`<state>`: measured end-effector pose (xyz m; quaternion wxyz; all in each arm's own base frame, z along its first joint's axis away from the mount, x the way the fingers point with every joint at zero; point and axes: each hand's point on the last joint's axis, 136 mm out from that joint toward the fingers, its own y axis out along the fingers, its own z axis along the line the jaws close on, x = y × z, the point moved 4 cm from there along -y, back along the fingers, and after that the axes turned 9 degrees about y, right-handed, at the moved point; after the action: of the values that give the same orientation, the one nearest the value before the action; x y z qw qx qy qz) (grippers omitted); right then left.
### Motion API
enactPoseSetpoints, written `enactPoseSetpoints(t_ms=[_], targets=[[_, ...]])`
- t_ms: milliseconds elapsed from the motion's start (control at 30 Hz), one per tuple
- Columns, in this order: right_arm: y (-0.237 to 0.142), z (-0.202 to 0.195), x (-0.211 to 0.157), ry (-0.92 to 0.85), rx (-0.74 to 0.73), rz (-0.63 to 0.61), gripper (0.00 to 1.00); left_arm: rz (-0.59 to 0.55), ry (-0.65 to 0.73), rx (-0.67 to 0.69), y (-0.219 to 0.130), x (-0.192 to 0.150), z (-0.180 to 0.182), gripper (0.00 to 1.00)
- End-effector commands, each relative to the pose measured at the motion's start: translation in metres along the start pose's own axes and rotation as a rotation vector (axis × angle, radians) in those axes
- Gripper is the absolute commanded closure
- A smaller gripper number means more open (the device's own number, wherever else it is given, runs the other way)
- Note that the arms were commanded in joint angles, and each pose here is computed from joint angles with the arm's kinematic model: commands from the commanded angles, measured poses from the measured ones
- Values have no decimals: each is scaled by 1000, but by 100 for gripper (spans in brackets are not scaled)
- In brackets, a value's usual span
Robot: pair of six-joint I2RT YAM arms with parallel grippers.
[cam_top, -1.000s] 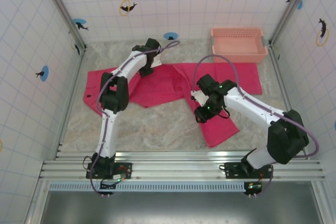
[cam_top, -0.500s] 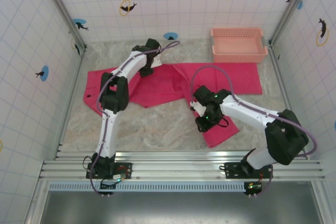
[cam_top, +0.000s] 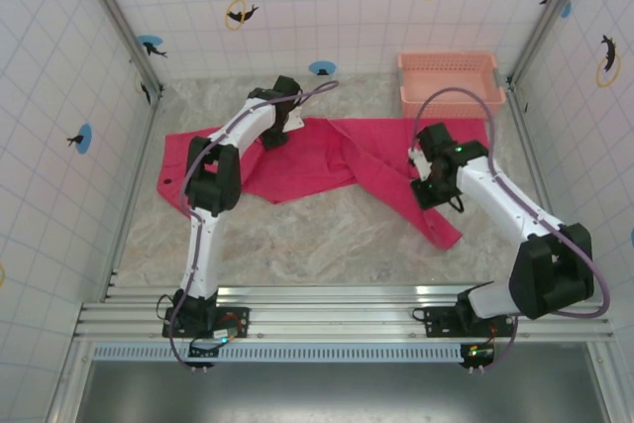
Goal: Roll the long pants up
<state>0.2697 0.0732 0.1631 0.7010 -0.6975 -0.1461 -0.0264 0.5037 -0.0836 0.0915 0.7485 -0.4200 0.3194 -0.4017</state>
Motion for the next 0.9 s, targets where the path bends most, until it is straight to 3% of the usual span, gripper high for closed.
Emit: enactPoseSetpoints(t_ms=[0, 233, 533, 567, 667, 767, 867], targets=[[-15, -33, 24, 0, -73, -24, 100, -11, -13, 23, -19, -9, 9, 39], [-9, -97, 108, 54, -141, -54, 100, -3, 3, 22, -20, -13, 6, 38], [29, -164, 193, 112, -189, -57, 99, 2, -3, 4, -25, -18, 1, 38], [36, -169, 198, 116, -194, -48, 93, 4, -4, 7, -27, -20, 2, 36], [59, -177, 211, 139, -201, -27, 61, 8, -16, 30, -36, -26, 7, 27], [58, -179, 219, 176, -198, -58, 51, -1, -30, 41, -50, -34, 10, 18], [38, -181, 223, 195, -210, -107, 51, -2, -44, 58, -67, -44, 10, 16]])
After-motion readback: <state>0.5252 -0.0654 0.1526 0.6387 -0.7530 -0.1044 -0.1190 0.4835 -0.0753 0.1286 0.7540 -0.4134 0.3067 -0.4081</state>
